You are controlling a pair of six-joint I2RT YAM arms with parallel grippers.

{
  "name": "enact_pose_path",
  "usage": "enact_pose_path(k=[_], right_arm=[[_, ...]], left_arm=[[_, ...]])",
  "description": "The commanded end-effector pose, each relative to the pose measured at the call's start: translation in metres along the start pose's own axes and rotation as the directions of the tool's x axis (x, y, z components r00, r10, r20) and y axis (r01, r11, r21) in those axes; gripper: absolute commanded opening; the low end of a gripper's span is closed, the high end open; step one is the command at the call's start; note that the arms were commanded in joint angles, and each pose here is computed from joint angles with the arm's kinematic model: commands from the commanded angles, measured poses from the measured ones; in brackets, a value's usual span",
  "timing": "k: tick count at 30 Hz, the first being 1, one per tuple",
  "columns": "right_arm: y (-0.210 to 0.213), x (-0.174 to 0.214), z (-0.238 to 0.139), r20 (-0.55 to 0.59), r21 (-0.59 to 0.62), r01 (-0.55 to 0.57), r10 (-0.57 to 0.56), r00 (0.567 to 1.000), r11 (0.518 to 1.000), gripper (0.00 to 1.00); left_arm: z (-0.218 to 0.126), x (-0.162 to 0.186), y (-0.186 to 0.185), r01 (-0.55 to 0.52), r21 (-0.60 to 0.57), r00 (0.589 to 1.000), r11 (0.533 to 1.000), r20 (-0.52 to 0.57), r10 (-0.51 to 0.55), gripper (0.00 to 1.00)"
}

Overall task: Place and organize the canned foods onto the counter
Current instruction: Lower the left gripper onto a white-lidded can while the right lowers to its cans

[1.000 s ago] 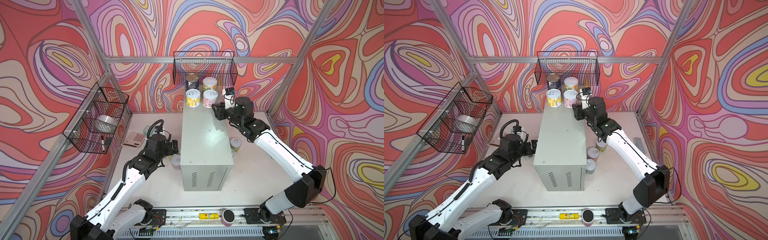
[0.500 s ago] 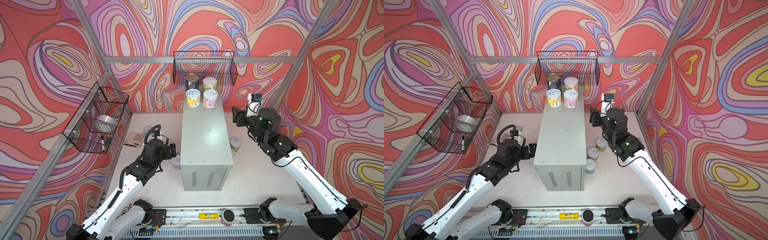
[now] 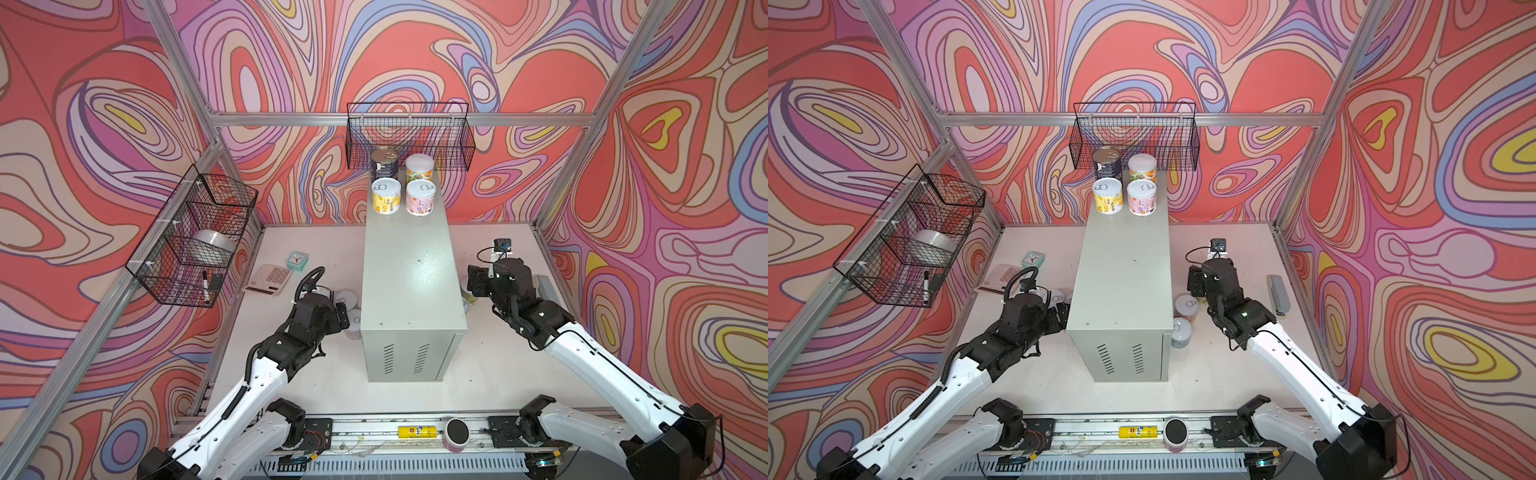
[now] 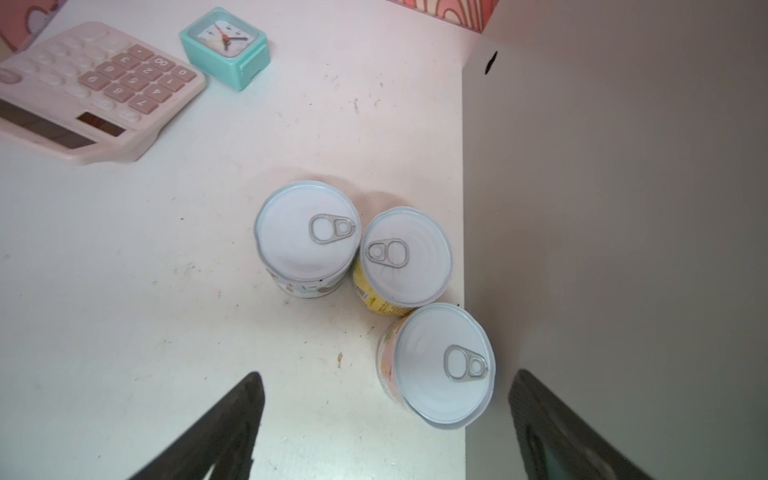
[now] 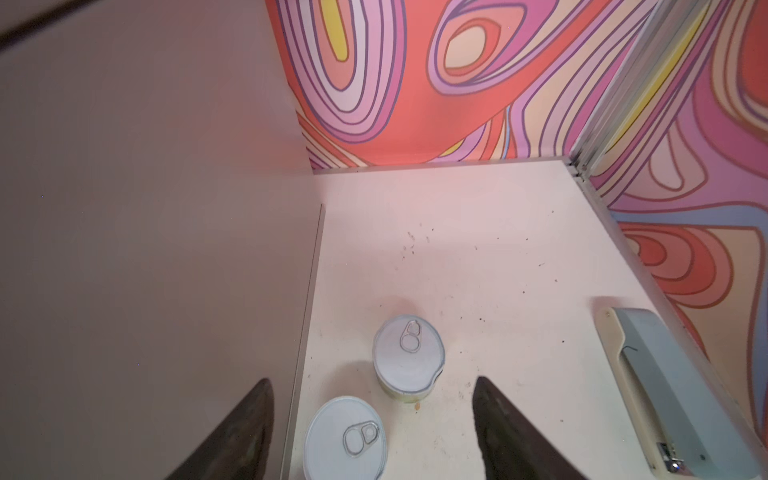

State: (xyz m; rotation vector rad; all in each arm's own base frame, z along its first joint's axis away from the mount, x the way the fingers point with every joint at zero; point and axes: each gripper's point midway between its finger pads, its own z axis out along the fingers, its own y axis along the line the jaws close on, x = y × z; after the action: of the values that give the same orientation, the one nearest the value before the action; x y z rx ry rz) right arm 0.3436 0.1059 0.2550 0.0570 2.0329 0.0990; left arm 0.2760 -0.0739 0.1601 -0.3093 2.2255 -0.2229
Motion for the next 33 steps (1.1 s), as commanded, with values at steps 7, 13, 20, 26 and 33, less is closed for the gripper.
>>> enact_pose_path(k=[7,13,20,26,33], right_arm=[[0.017,0.013,0.018,-0.046,-0.069,-0.043,0.04,0.998,0.997,0.78],[0.024,0.021,0.029,-0.072,-0.106,-0.055,0.048,0.996,0.993,0.77],[0.023,0.029,0.036,-0.088,-0.112,-0.067,0.057,0.995,0.991,0.76],[0.023,0.033,0.042,-0.098,-0.112,-0.074,0.063,0.993,0.991,0.76],[0.026,0.03,0.045,-0.096,-0.119,-0.076,0.065,0.993,0.99,0.75]], left_arm=[[0.007,0.012,0.038,0.03,-0.183,1.0,0.983,0.002,-0.03,1.0],[0.031,0.023,0.038,0.022,-0.197,0.996,0.98,-0.082,-0.039,1.0],[0.048,0.025,0.047,0.026,-0.228,0.989,0.973,-0.136,-0.059,0.99],[0.064,0.022,0.05,0.017,-0.222,0.988,0.975,-0.144,-0.05,0.99],[0.081,0.014,0.048,0.026,-0.217,0.99,0.976,-0.129,-0.055,0.97]])
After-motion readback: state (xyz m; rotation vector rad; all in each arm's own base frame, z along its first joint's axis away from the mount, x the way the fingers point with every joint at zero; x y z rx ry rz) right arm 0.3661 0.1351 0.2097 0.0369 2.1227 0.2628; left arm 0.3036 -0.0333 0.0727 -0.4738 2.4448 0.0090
